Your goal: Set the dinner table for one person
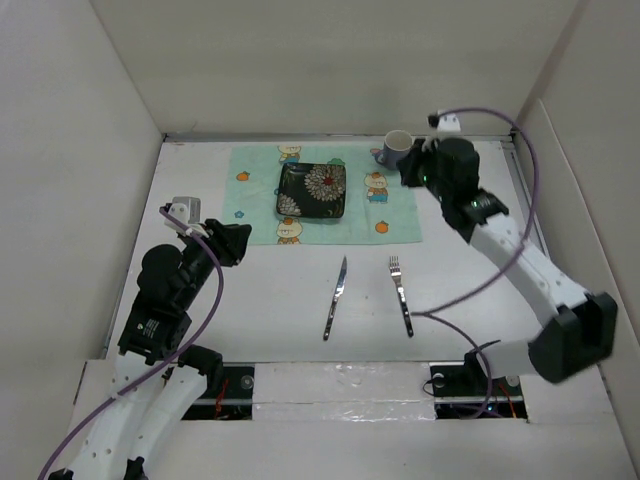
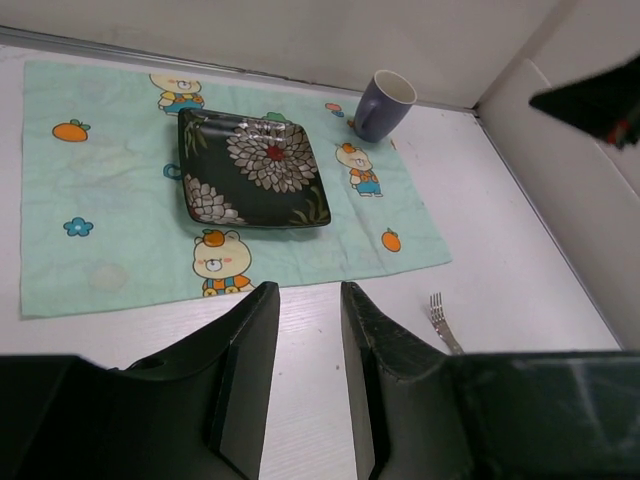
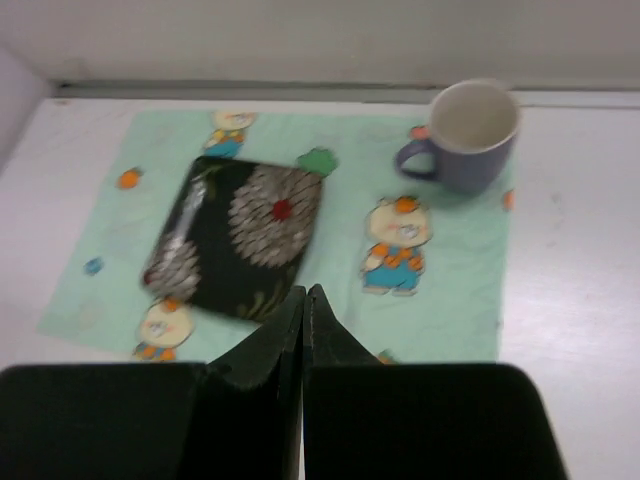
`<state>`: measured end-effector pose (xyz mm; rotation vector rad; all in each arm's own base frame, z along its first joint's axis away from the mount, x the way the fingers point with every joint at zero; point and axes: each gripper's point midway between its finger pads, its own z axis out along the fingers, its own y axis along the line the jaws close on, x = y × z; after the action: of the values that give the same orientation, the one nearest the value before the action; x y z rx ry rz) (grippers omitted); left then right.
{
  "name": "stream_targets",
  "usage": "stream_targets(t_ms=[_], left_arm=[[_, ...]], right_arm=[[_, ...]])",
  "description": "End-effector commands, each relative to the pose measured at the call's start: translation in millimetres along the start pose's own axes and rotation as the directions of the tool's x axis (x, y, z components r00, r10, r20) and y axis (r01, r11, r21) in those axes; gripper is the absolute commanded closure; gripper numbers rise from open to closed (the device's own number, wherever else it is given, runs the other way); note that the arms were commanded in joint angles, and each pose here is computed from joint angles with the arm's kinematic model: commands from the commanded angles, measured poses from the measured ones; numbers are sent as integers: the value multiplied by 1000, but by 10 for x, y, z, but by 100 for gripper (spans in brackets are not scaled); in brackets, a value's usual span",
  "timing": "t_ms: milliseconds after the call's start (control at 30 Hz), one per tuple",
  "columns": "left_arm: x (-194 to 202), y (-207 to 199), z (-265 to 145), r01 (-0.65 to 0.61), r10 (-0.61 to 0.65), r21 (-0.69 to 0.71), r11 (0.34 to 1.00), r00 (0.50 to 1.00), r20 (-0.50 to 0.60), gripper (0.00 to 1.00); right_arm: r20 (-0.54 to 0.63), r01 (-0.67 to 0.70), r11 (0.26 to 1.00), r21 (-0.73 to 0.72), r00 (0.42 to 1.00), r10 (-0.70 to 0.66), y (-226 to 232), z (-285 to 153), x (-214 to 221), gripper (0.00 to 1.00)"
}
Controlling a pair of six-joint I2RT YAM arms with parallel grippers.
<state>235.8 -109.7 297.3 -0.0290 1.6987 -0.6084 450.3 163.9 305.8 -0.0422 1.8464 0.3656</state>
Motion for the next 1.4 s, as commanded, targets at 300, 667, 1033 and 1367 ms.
stream_targets(t_ms=[300,667,1033,1367], left_arm=[[-142,-134,-58,-21,17,67,998,998,54,79],[-173,-148,-112,-21,16,72,997,997,72,74],[-257,-166,-187,-24,16,74,997,994,106,73],[-261,-227,-232,-29,17,100,995,994,111,73]], right_arm=[[-487,-124,980,153,853,184,-81,-1572,2475,94],[-608,-74,970,230,767,202,-202,-1782,2941,58],[-692,20,965,260,701,172,-221,-1557,3191,58],[-739,59,967,248,657,150,-194,-1431,3332,80]])
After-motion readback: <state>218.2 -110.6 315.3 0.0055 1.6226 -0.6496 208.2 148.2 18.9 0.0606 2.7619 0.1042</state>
